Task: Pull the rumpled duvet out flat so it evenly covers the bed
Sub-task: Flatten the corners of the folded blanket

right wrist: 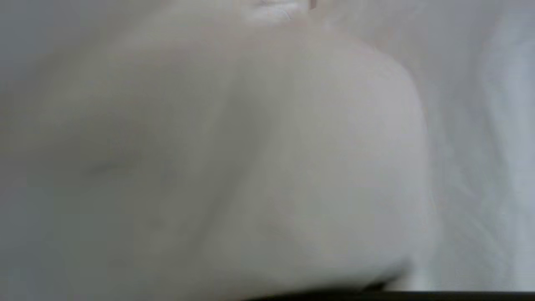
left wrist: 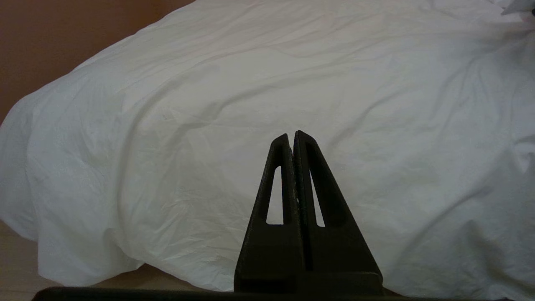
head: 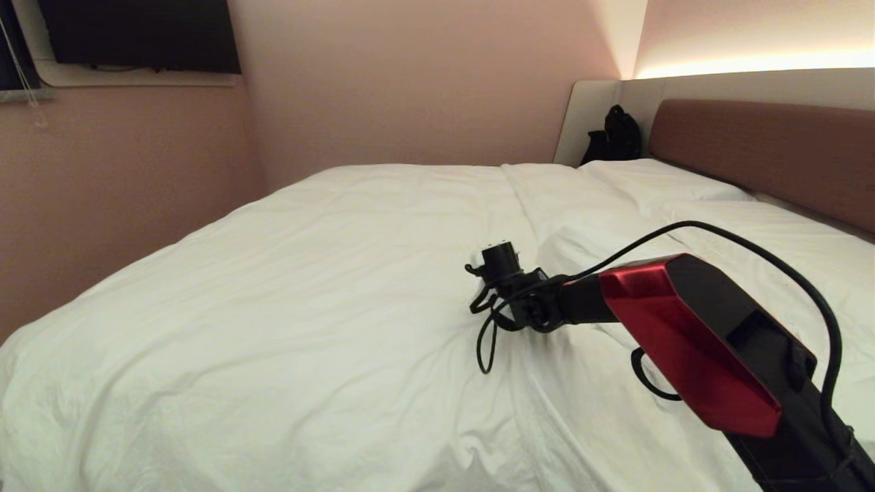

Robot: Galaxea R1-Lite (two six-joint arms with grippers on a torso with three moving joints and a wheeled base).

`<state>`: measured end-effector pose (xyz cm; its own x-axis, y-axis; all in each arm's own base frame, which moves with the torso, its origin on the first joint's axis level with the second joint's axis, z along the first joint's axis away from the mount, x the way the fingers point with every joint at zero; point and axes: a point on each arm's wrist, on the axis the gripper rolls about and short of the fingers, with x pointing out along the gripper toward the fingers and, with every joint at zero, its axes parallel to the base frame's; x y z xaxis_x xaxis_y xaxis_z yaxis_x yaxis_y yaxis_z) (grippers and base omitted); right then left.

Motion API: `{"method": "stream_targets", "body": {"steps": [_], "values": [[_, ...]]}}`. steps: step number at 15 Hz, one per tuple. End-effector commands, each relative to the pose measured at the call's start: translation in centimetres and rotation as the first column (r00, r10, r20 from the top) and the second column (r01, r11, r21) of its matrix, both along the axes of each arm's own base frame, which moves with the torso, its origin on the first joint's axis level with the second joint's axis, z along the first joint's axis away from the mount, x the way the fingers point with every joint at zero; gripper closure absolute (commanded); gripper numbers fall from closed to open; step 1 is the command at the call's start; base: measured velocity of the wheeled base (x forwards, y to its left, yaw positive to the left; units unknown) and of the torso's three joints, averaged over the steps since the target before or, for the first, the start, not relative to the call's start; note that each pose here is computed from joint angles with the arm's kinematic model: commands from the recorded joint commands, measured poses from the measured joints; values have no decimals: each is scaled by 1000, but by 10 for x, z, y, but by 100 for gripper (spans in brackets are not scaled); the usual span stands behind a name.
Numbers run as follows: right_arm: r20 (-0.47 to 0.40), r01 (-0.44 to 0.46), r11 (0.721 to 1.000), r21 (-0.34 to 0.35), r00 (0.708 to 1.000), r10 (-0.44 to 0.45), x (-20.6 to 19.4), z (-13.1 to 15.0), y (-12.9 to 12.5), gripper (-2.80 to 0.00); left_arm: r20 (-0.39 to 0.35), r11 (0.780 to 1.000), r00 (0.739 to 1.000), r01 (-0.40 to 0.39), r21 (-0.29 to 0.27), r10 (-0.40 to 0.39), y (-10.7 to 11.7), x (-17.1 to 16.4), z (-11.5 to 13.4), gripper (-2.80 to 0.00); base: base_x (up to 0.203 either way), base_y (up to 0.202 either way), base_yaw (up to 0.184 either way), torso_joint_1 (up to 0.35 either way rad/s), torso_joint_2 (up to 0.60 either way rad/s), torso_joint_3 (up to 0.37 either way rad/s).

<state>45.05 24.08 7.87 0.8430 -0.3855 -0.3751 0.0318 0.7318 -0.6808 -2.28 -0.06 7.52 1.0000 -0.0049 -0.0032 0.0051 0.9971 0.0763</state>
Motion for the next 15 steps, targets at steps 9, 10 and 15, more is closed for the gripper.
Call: {"method": "stream_targets", "body": {"steps": [9, 10, 15], "values": [[142, 33, 992, 124, 989, -51, -71, 124, -43, 0, 0, 1000, 1000, 0, 0, 0, 0, 0, 0, 0, 0, 0, 0, 0, 0, 0], [136, 41, 991, 126, 989, -58, -81, 127, -51, 0, 0, 1000, 1000, 0, 0, 0, 0, 0, 0, 0, 0, 0, 0, 0, 0, 0], [182, 80, 983, 164, 977, -110, -186, 177, -126, 0, 0, 1000, 1000, 0, 0, 0, 0, 0, 0, 0, 0, 0, 0, 0, 0, 0]]}}
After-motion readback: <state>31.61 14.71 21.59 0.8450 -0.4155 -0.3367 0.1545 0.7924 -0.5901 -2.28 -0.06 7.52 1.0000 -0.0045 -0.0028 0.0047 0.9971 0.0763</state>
